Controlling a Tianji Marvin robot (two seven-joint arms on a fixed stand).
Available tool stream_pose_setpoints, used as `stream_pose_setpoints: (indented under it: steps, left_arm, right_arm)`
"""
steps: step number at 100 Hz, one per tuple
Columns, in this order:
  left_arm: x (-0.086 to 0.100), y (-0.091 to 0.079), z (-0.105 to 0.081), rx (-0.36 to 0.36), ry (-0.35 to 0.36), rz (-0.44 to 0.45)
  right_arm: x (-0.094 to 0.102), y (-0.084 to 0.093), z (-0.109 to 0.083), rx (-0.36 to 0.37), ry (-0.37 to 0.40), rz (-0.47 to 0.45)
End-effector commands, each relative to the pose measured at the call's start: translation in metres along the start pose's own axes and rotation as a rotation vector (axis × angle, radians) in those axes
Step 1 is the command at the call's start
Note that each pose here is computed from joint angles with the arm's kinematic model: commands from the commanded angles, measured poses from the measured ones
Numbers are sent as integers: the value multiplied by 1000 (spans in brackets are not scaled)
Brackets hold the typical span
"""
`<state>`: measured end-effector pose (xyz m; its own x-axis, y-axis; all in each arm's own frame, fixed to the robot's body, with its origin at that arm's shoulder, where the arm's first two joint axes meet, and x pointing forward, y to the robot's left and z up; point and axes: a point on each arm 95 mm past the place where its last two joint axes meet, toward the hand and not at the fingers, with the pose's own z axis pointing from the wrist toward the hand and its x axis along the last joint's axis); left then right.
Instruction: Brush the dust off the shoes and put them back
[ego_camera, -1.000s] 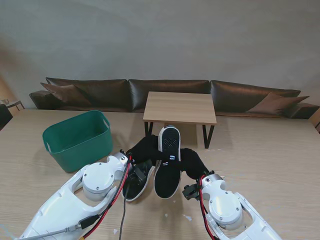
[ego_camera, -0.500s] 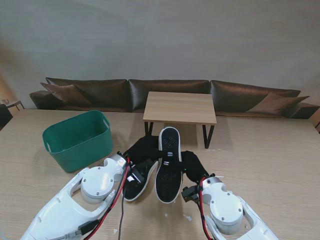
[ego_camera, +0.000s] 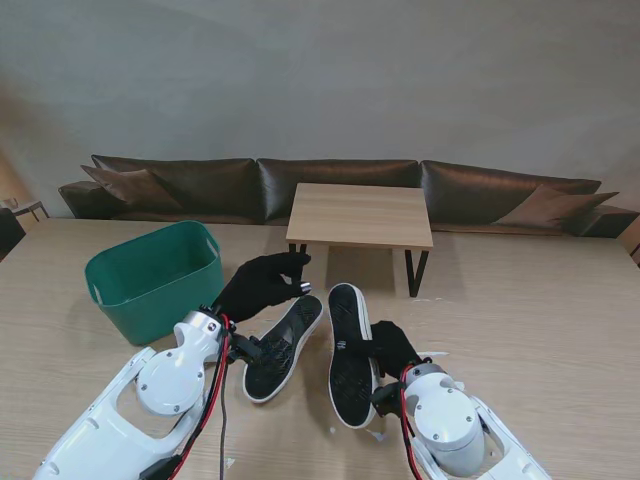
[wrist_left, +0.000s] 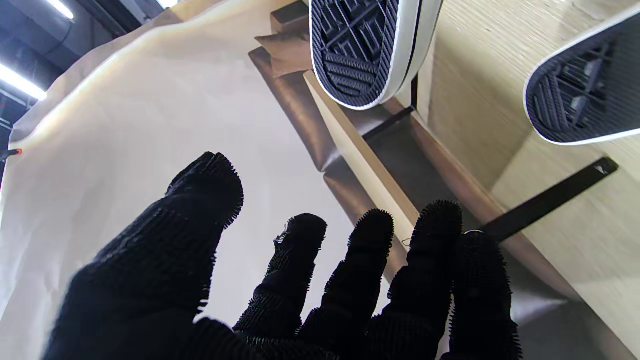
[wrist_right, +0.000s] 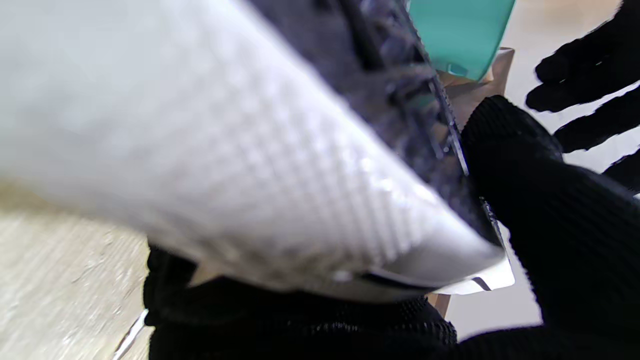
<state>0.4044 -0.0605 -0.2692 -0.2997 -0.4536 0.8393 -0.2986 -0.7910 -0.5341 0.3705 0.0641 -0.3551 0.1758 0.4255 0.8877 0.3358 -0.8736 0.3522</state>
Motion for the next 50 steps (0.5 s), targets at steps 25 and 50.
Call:
stream_pose_setpoints:
  steps: [25,50]
  left_arm:
    - [-13,8,-20,20,-11,22]
    - [-18,9,-25,38,-12,16]
  right_arm:
    - [-4,-14,12,-56,-64,-68]
    - [-10,-13,22,-105,-124,-114]
